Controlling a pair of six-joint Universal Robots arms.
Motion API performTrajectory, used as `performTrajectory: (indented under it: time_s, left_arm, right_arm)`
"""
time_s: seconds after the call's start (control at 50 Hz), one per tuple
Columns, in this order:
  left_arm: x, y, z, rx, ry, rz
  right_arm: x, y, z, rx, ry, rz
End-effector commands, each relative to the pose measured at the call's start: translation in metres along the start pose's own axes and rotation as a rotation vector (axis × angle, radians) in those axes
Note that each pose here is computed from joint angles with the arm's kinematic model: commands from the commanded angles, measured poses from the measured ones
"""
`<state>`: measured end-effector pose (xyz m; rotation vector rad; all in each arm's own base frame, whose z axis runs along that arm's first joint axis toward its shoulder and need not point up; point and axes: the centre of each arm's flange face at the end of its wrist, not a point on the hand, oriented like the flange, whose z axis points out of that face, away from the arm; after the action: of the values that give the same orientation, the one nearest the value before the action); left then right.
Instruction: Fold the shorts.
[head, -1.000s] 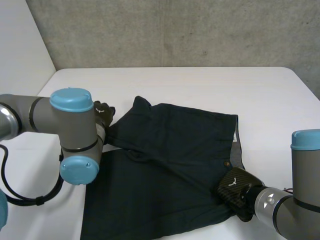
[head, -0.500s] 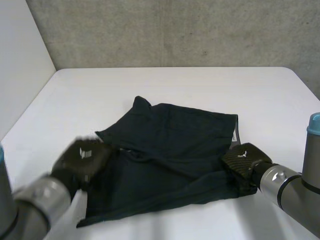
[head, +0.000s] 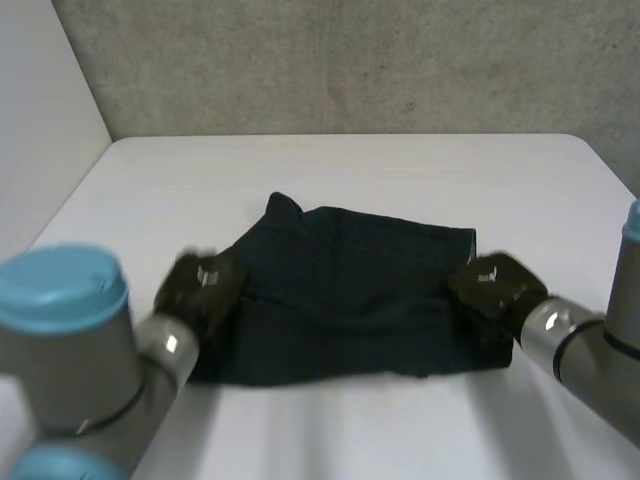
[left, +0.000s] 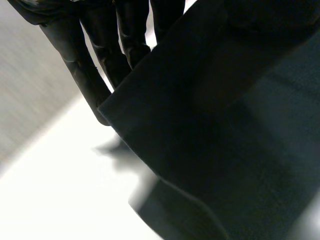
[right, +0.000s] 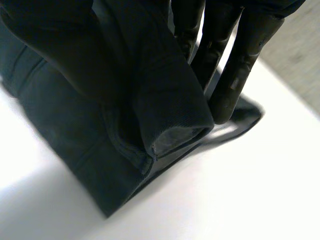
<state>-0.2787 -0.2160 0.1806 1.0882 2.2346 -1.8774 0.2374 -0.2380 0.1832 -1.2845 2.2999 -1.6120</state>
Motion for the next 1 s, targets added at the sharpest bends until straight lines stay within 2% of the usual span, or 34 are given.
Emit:
performTrajectory:
  time_s: [0.02, 0.12, 0.24, 0.34, 0.46, 0.52, 0.54, 0.66, 0.74, 0.86, 0.88, 1.0]
  left_arm:
    - [-0.006, -0.052, 0.088, 0.213, -0.15, 0.169]
    - [0.001, -0.054, 0.142, 0.255, -0.213, 0.175]
    - [0.01, -0.04, 0.189, 0.277, -0.261, 0.179]
    - [0.024, -0.023, 0.203, 0.258, -0.241, 0.184]
    - [0.029, -0.024, 0.2, 0.256, -0.228, 0.181]
    - [0.032, -0.033, 0.191, 0.253, -0.222, 0.177]
    - [0.03, -0.036, 0.188, 0.246, -0.224, 0.174]
    - [0.0, -0.063, 0.147, 0.213, -0.222, 0.088]
    - [-0.022, -0.066, 0.115, 0.188, -0.208, 0.011]
    - [-0.021, -0.054, 0.069, 0.149, -0.092, -0.1]
    - [-0.017, -0.047, 0.057, 0.135, -0.052, -0.13]
    - [-0.008, -0.019, 0.035, 0.094, 0.005, -0.181]
  right_arm:
    - [0.033, -0.025, 0.042, 0.123, 0.156, -0.049]
    - [0.053, -0.03, 0.08, 0.124, 0.258, -0.107]
    - [0.059, -0.024, 0.131, 0.123, 0.289, -0.214]
    - [0.058, -0.016, 0.157, 0.129, 0.297, -0.227]
    - [0.062, -0.021, 0.161, 0.186, 0.329, -0.19]
    - [0.069, -0.03, 0.15, 0.22, 0.339, -0.108]
    - [0.072, -0.039, 0.137, 0.249, 0.336, -0.04]
    - [0.068, -0.06, 0.092, 0.302, 0.243, 0.155]
    - [0.049, -0.052, 0.061, 0.215, 0.119, 0.203]
    - [0.024, -0.008, 0.04, 0.004, -0.011, 0.276]
    - [0.021, -0.004, 0.039, -0.007, -0.018, 0.278]
    - [0.013, 0.016, 0.049, 0.025, 0.015, 0.247]
